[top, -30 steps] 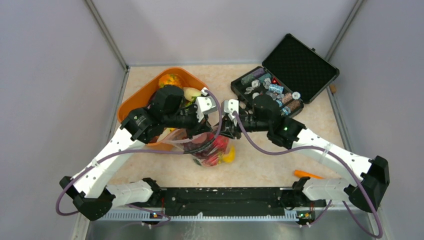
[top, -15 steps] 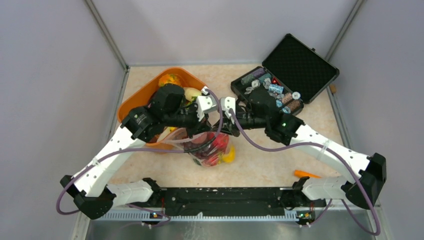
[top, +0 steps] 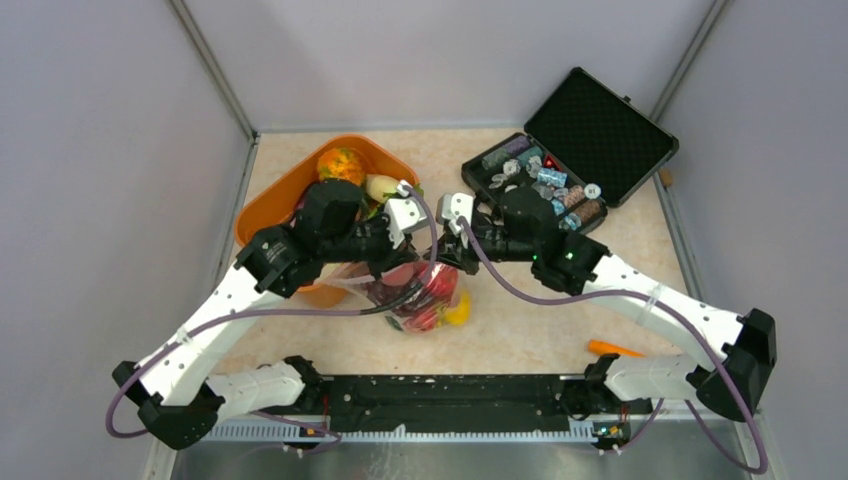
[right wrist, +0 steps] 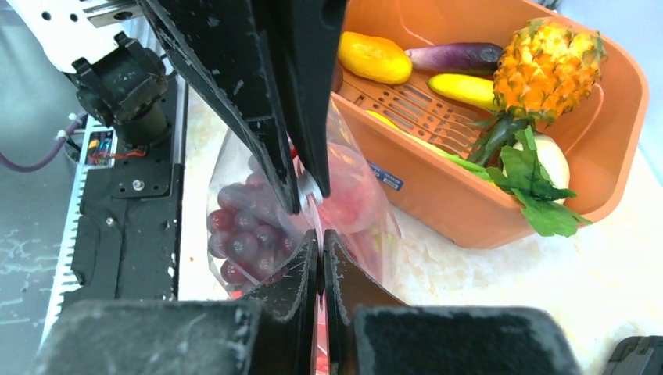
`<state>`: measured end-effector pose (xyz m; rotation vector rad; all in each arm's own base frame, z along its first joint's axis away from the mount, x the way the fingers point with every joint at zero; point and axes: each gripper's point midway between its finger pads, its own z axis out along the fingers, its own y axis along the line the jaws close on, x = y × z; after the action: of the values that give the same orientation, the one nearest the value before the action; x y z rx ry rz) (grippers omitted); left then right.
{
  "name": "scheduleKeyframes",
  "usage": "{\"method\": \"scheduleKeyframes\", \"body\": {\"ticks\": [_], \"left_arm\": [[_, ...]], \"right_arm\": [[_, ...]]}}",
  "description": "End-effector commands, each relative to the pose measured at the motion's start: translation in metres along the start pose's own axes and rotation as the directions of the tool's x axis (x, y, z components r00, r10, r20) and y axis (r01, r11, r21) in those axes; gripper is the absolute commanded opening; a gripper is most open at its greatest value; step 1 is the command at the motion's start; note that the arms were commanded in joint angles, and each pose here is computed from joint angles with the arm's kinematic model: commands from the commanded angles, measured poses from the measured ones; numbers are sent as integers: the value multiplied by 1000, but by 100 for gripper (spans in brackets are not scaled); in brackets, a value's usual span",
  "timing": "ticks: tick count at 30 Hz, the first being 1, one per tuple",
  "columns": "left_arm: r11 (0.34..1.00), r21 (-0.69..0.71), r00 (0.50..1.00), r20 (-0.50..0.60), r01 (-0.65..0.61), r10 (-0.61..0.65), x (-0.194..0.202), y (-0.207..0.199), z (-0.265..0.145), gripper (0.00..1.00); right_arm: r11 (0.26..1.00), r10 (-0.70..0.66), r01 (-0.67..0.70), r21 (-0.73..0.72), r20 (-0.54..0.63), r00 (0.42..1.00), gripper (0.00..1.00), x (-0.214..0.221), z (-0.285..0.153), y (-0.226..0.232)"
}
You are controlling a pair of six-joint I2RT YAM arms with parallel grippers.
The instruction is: Place the food in the zip-top bag and seal the zipper
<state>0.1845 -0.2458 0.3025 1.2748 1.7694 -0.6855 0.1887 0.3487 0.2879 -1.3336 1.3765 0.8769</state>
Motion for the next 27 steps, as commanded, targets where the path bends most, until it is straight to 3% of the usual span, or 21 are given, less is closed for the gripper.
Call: {"method": "scheduleKeyframes", "body": {"ticks": [1,11,17,19,21,27], "left_arm": [[993,-114,999,-28,-23,20,17,10,-17,0],[983,-179,997,-75,-28,14,37,17,-24,0],[998,-59,996,76,-32,36,-1,-3,-22,0],[999,-35,994,99,-37,40,-10,-6,-21,0],[999,-20,994,101,-36,38,-15,-7,-21,0],[998,47,991,127,-42,36,-26,-15,-16,0]], "right_arm": [[997,-29,20,70,124,992,0,-38,-16,-5],[998,-18,11,57,123,992,0,-36,-16,-3],[1000,-5,7,-15,83,997,1,-31,-12,8],[1000,-12,15,-27,89,996,27,-32,-13,10],[999,-21,25,-35,98,995,42,-33,-12,11],[997,-38,41,-61,56,998,54,-32,-10,11]]}}
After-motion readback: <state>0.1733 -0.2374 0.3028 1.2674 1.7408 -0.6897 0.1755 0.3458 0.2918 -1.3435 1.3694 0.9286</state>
